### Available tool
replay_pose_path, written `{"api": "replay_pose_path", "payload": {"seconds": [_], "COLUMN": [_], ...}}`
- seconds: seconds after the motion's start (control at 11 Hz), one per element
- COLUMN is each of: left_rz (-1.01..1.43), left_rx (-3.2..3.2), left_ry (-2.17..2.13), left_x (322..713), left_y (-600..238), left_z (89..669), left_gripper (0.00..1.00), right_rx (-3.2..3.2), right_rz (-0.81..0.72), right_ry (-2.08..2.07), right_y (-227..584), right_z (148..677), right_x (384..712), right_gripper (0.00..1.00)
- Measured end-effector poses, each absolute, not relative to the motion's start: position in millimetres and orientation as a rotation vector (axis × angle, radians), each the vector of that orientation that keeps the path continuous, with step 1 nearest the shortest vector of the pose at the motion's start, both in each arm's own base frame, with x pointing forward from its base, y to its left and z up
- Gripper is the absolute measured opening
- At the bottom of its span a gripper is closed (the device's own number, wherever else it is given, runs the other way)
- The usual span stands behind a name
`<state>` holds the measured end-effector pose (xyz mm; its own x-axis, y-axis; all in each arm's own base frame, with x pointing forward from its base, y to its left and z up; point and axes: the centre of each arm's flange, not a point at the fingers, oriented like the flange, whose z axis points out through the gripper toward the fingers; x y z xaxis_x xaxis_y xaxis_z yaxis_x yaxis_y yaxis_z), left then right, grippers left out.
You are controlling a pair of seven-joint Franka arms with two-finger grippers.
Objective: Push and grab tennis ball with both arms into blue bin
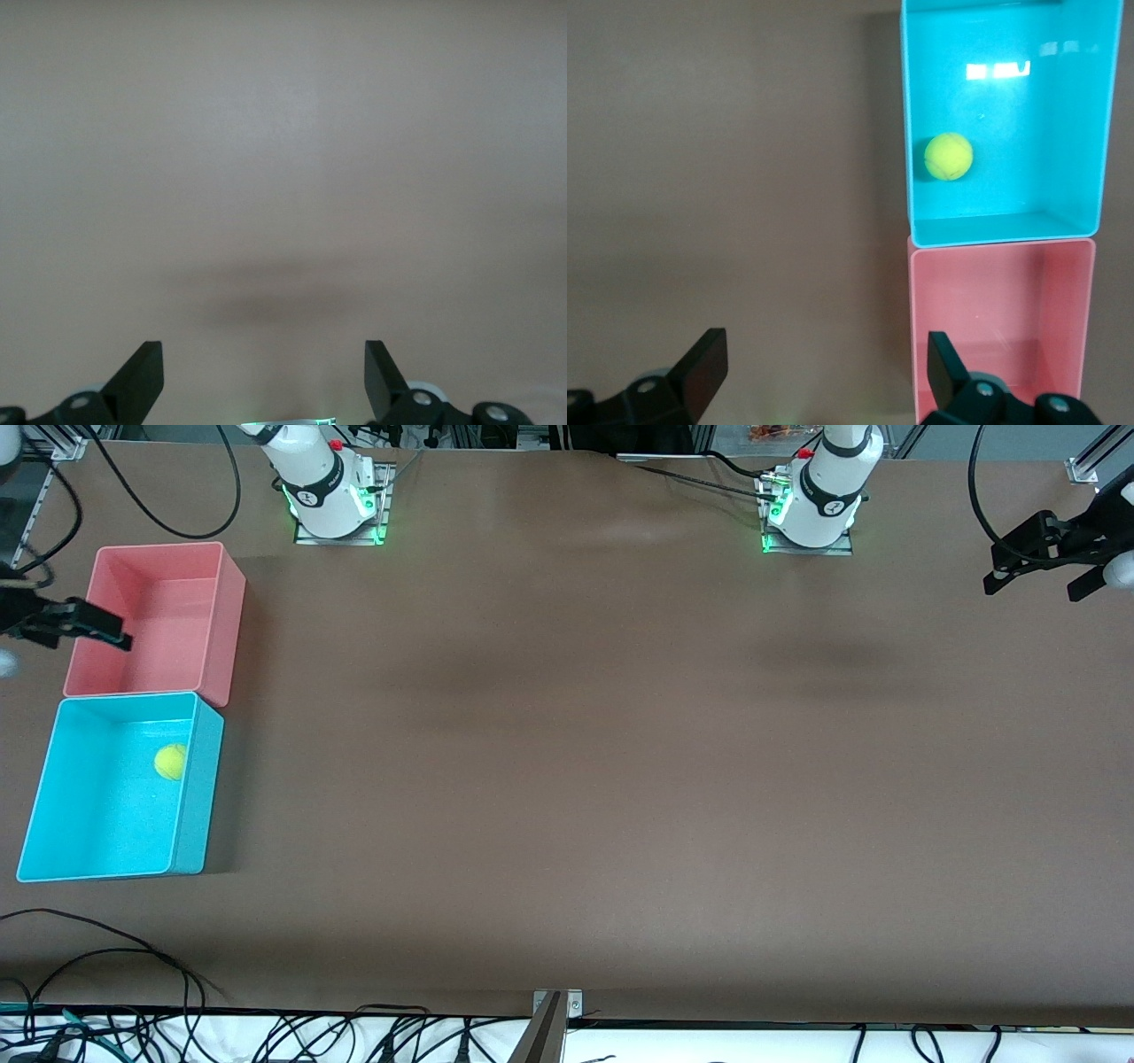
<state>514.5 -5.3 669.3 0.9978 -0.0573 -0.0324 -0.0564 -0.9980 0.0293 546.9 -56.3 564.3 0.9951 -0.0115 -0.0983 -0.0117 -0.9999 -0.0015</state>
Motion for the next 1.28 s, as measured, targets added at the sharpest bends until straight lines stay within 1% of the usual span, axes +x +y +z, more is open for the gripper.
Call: {"api": "replay_pose_path", "payload": {"seconds": [0.18,0.36,0.91,1.28], "left_rz": [-0.052,-0.052,-0.054,-0.058], "left_rx": [3.112,3.112,3.111,3.111], "left_ry": [-0.094,-0.094,-0.094,-0.094], "left_x": [515,515,515,516], "left_y": [-7,-7,-7,-7], "left_z": [669,669,668,667], "left_gripper": [1.0,1.0,1.0,1.0], "right_rx": [-3.136,-3.14,-3.166,-3.166], "right_rz": [0.148,0.146,0.135,0.139], "right_ry": [-0.057,-0.084,-0.051,-0.051], "right_y": [-30,-20,-35,-34], "right_z": [562,567,600,599], "right_x": [540,537,533,534], "right_gripper": [1.0,1.0,1.0,1.0]}}
